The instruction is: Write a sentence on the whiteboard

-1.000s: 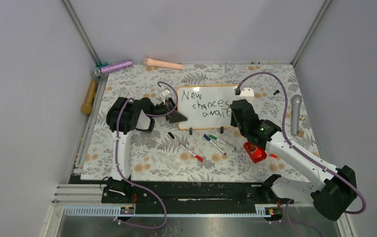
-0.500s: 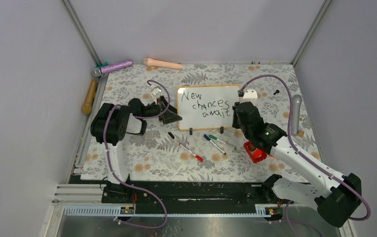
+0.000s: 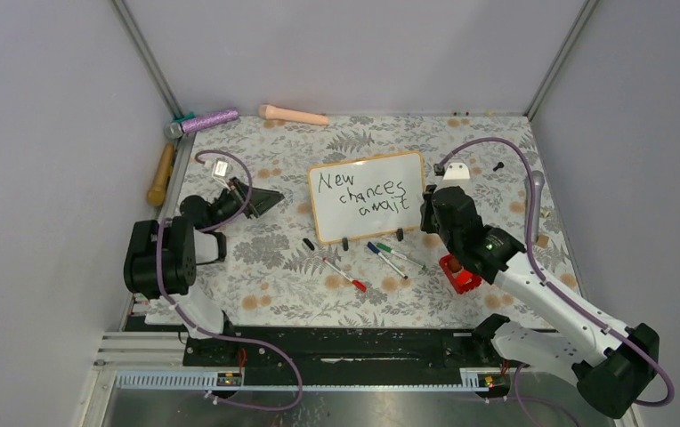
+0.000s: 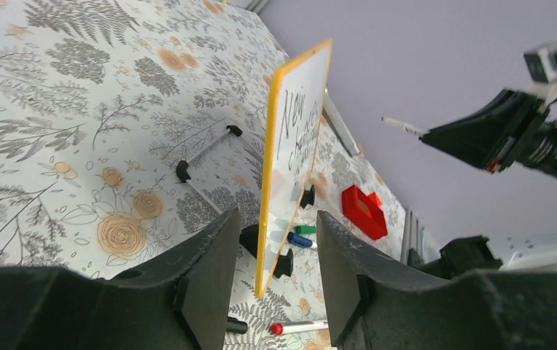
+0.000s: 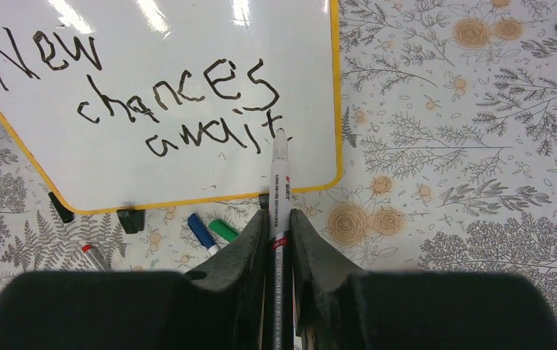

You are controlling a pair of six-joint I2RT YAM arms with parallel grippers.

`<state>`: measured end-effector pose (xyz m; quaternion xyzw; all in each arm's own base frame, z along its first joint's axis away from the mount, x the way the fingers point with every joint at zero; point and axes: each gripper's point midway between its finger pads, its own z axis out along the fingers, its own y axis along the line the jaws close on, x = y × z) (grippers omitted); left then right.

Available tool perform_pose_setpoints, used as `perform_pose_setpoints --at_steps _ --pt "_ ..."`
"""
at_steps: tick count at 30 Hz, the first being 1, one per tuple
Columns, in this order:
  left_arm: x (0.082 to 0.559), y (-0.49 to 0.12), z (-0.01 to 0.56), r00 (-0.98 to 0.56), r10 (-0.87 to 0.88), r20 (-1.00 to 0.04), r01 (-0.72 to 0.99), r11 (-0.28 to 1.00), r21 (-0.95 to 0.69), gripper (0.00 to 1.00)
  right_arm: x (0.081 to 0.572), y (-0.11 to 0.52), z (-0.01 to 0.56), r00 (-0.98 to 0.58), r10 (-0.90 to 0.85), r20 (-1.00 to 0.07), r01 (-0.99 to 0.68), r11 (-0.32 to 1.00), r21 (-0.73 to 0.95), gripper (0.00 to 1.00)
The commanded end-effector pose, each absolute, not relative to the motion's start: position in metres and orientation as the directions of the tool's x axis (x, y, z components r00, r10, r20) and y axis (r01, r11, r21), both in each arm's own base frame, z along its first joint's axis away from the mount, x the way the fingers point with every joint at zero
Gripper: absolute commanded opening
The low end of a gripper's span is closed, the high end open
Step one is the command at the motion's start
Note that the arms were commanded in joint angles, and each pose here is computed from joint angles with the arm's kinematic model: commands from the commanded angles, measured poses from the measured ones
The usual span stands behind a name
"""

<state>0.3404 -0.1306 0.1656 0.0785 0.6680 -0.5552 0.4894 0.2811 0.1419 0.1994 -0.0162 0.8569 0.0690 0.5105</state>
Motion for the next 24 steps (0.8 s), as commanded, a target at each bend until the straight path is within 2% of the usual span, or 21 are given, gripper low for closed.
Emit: perform_pose_setpoints --at_steps 1,2,6,7,8,9,11,15,18,20,24 --pt "0.342 -0.114 0.185 -0.486 -0.491 -0.723 0.635 0.370 -0.678 0.45 0.284 0.148 0.213 -0.445 0.089 -0.891 -0.114 0.981 0.155 0.00" --pt "0.339 -0.113 0.193 -0.471 -0.492 -0.732 0.647 0.372 -0.666 0.46 0.284 0.147 0.213 -0.442 0.091 -0.892 -0.113 0.981 0.156 0.00" --pt "0.323 -0.119 0.236 -0.401 -0.483 -0.778 0.712 0.370 -0.597 0.61 0.283 0.146 0.215 -0.438 0.095 -0.894 -0.111 0.981 0.159 0.00" --pt "0.317 -0.125 0.246 -0.386 -0.473 -0.792 0.732 0.366 -0.575 0.68 0.283 0.146 0.214 -0.439 0.094 -0.894 -0.112 0.981 0.158 0.00" --pt "0.312 -0.130 0.256 -0.370 -0.461 -0.807 0.753 0.359 -0.551 0.79 0.283 0.147 0.215 -0.438 0.096 -0.894 -0.113 0.981 0.160 0.00" --pt "0.306 -0.137 0.263 -0.366 -0.451 -0.814 0.769 0.346 -0.537 0.96 0.282 0.146 0.215 -0.439 0.094 -0.893 -0.114 0.981 0.159 0.00" --pt "0.300 -0.139 0.277 -0.332 -0.471 -0.817 0.780 0.350 -0.519 0.99 0.282 0.146 0.215 -0.438 0.095 -0.894 -0.114 0.980 0.161 0.00" --pt "0.266 -0.147 0.314 -0.169 -0.462 -0.871 0.874 0.337 -0.349 0.99 0.281 0.147 0.215 -0.439 0.099 -0.893 -0.119 0.979 0.167 0.00" --pt "0.246 -0.147 0.326 -0.093 -0.491 -0.866 0.882 0.364 -0.301 0.99 0.282 0.151 0.214 -0.445 0.104 -0.890 -0.129 0.975 0.179 0.00" --pt "0.247 -0.142 0.319 -0.111 -0.529 -0.841 0.846 0.394 -0.359 0.99 0.282 0.153 0.213 -0.450 0.104 -0.887 -0.136 0.974 0.183 0.00" --pt "0.266 -0.136 0.269 -0.314 -0.539 -0.782 0.675 0.452 -0.583 0.99 0.282 0.159 0.211 -0.455 0.119 -0.882 -0.150 0.967 0.208 0.00"
